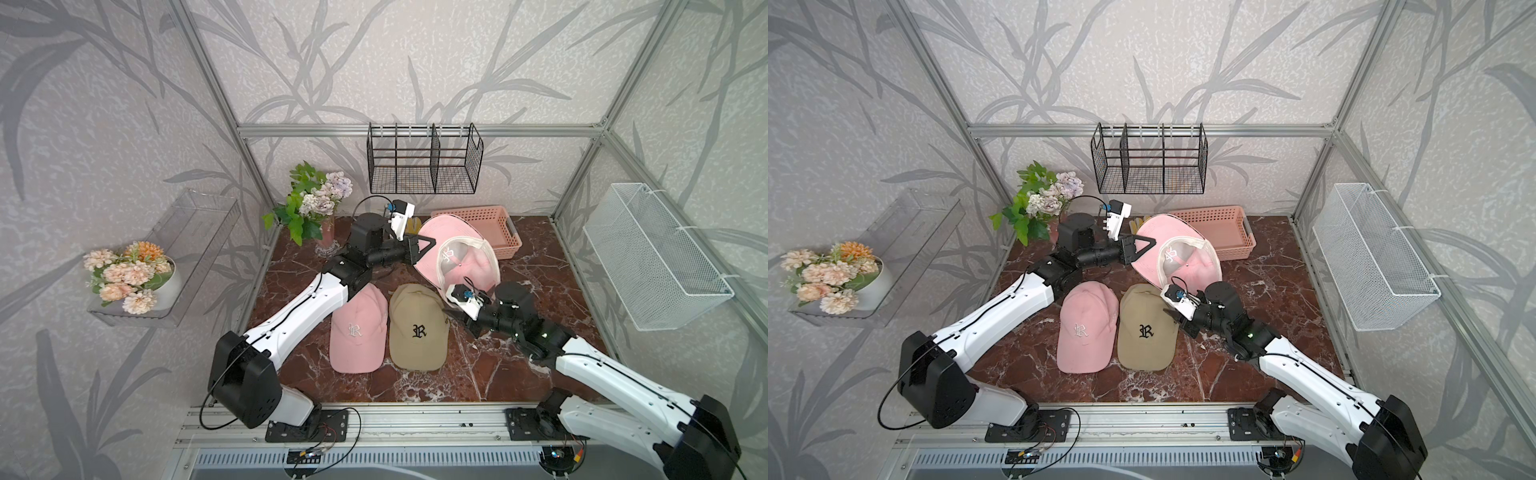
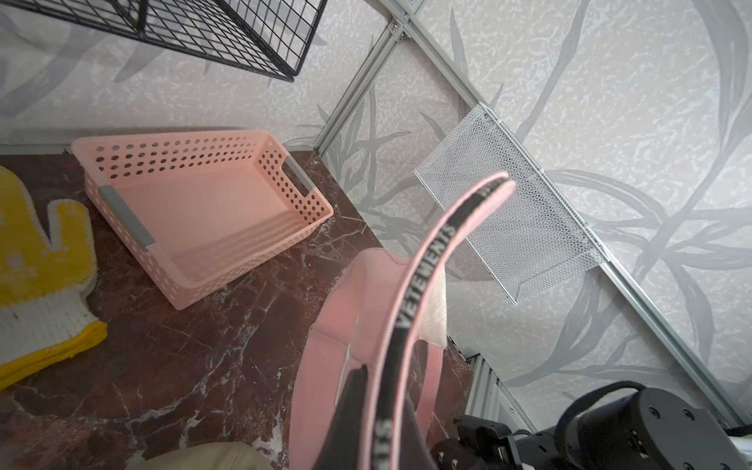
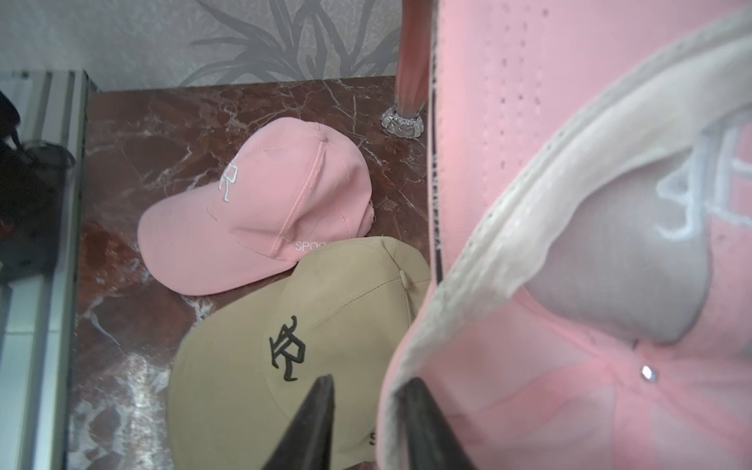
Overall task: Turn the baseball cap inside out
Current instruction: Turn over the baseball cap.
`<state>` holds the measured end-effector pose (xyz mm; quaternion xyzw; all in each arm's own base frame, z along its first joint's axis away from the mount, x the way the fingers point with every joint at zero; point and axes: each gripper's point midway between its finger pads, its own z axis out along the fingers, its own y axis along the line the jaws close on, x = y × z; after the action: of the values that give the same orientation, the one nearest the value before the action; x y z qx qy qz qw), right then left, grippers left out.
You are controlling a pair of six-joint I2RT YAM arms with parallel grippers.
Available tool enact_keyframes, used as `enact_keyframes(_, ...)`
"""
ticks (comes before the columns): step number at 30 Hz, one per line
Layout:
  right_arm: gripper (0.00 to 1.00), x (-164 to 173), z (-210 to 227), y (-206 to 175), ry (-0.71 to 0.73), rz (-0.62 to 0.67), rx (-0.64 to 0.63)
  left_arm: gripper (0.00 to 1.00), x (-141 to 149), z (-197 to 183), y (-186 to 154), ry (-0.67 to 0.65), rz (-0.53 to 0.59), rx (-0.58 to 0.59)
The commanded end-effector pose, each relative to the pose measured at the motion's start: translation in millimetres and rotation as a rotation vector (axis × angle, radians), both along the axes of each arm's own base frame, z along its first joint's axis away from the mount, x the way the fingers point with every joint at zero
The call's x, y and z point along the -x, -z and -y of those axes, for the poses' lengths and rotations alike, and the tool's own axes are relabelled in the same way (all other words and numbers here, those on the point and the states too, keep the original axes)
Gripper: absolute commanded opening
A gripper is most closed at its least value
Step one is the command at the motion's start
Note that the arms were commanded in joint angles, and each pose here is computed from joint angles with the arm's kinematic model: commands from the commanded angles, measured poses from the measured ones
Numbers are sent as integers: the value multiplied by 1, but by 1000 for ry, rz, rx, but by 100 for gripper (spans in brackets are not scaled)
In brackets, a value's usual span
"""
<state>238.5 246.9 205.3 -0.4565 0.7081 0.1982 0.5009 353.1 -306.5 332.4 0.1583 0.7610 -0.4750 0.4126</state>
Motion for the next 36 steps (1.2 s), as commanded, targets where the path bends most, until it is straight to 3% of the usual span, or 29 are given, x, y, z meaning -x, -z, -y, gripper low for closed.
enact_keyframes(1, 56, -8, 12, -32, 107, 50, -76, 0, -3, -3, -30, -9, 125, -3)
enact_keyframes(8, 57, -26, 24, -84, 249, 144, -245, 0, 15, 2, -21, 59, 106, -27)
enact_keyframes(14, 25, -64, 35, -101, 438, 226, -292, 0, 36, 11, -29, 138, 98, 5)
enact_keyframes(17, 18, -75, 31, -98, 455, 252, -279, 0, 44, 11, -35, 157, 104, 37)
enact_keyframes(25, 16, -104, 21, -73, 523, 222, -217, 0, 62, 21, -45, 259, 87, 100)
enact_keyframes(36, 24, -104, 14, -47, 497, 159, -182, 0, 68, 25, -54, 297, 41, 188)
